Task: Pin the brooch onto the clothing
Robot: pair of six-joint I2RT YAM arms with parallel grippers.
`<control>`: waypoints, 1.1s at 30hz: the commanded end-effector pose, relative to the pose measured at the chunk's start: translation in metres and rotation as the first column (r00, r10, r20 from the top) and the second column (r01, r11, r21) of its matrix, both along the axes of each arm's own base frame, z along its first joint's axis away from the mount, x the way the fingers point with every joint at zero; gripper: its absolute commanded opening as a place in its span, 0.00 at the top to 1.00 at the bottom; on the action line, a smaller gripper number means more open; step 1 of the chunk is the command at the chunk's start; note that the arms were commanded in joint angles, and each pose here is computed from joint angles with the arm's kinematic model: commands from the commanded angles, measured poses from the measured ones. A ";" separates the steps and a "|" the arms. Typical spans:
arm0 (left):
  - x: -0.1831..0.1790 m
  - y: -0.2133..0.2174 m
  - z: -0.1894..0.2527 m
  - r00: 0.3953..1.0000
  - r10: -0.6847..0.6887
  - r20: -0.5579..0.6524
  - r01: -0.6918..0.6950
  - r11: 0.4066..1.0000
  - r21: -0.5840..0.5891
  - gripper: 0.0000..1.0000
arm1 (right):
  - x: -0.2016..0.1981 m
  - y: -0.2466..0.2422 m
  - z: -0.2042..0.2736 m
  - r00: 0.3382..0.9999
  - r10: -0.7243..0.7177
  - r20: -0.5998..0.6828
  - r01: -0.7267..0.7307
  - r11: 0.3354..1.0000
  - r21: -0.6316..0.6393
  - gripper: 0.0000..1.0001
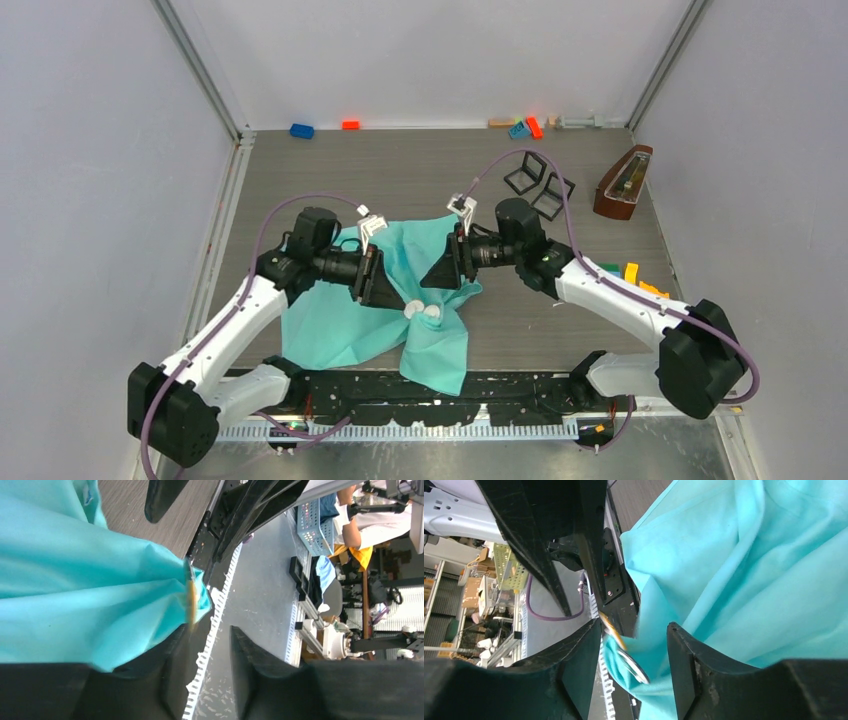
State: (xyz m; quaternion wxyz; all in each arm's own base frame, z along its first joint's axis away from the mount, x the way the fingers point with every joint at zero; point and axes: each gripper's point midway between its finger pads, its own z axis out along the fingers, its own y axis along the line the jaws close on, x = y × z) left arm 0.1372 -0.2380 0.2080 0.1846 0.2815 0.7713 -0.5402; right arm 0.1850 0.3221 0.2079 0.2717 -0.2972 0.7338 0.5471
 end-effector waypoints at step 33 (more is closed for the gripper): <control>0.187 0.202 -0.115 0.183 0.944 0.276 -0.924 0.069 0.377 0.01 | 0.103 -0.106 -0.135 0.731 -0.680 0.058 0.562 0.552 -0.616 0.39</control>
